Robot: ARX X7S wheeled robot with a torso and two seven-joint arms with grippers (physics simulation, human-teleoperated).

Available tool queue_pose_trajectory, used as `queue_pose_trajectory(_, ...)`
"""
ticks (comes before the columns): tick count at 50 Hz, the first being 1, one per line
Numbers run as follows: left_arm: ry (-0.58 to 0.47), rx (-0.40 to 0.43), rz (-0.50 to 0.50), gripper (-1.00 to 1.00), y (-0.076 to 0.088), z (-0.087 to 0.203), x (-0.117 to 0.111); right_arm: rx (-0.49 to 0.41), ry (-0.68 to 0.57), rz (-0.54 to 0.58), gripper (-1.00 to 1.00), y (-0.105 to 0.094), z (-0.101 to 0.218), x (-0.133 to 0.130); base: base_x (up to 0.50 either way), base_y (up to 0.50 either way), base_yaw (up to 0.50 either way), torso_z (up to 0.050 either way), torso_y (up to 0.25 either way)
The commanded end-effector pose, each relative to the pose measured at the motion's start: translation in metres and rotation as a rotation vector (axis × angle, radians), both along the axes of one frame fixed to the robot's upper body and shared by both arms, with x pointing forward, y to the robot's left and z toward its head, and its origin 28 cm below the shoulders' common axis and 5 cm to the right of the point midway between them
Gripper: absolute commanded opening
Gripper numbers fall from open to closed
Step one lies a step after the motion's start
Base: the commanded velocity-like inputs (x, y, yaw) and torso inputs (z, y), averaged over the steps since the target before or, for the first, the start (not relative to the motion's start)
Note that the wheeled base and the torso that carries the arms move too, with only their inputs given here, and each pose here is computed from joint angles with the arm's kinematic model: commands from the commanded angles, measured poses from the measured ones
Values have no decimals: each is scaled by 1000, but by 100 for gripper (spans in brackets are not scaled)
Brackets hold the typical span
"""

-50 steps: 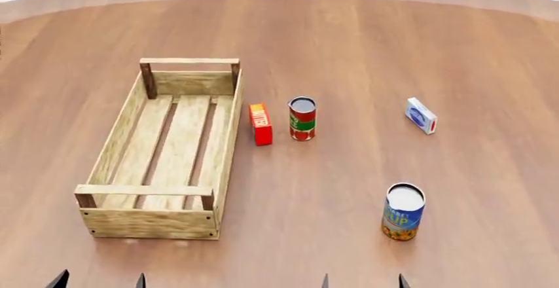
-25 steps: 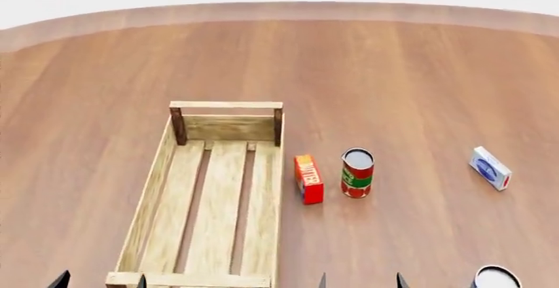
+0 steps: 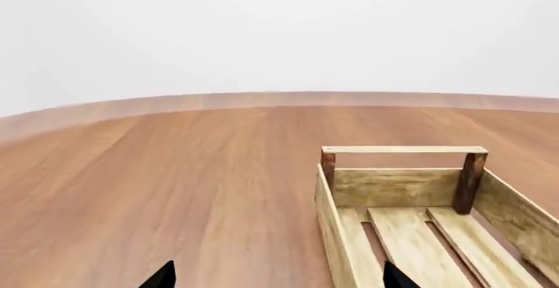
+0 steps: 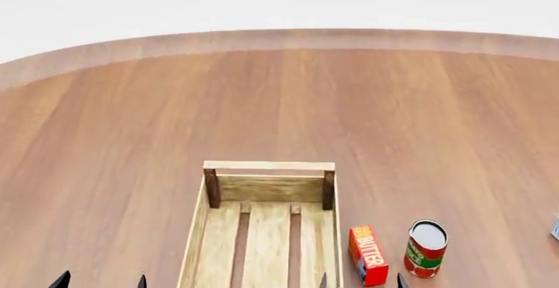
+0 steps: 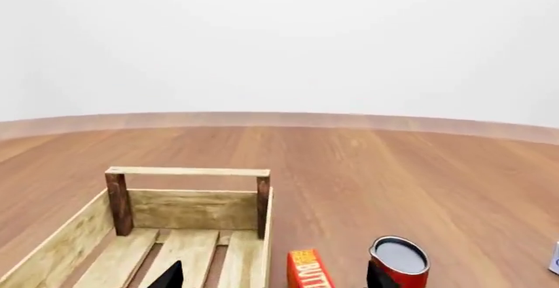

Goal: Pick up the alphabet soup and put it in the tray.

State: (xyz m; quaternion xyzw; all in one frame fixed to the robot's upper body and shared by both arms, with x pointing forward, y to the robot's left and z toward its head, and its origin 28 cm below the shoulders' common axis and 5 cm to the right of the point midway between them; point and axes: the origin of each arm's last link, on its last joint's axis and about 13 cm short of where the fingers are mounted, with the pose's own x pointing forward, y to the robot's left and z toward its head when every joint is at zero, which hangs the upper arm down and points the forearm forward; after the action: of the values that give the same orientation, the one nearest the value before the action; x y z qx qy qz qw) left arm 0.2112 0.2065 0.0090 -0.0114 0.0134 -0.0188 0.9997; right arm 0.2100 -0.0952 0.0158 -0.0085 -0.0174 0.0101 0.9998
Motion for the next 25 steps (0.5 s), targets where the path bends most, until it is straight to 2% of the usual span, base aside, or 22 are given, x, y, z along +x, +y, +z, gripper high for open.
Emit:
queue_pose_trajectory(1,2,-2,-2,100,0,0,0,1,2,0,100,0,0,-1,500,39,0,0,0)
queue_pose_trajectory(5,1,-2,-2,100,0,1,-1,6,1,-2,100,-1,1,-1,500,0,0,0,0)
queue_pose_trajectory(16,1,-2,-1,100,0,0,-1,28,25,-18,100,-2,0,1,6,0,0,0,0)
queue_pose_trajectory(19,1,-9,5,100,0,0,-1,118,94,-44,100,-7,11,0,0,0,0,0,0)
queue_pose_trajectory(21,2,-15,3,100,-1,1,-1,101,201,-37,100,-21,31,-7,0,0,0,0,0)
queue_pose_trajectory(25,2,-16,6,100,0,1,-1,105,244,-55,100,-33,48,-14,0,0,0,0,0)
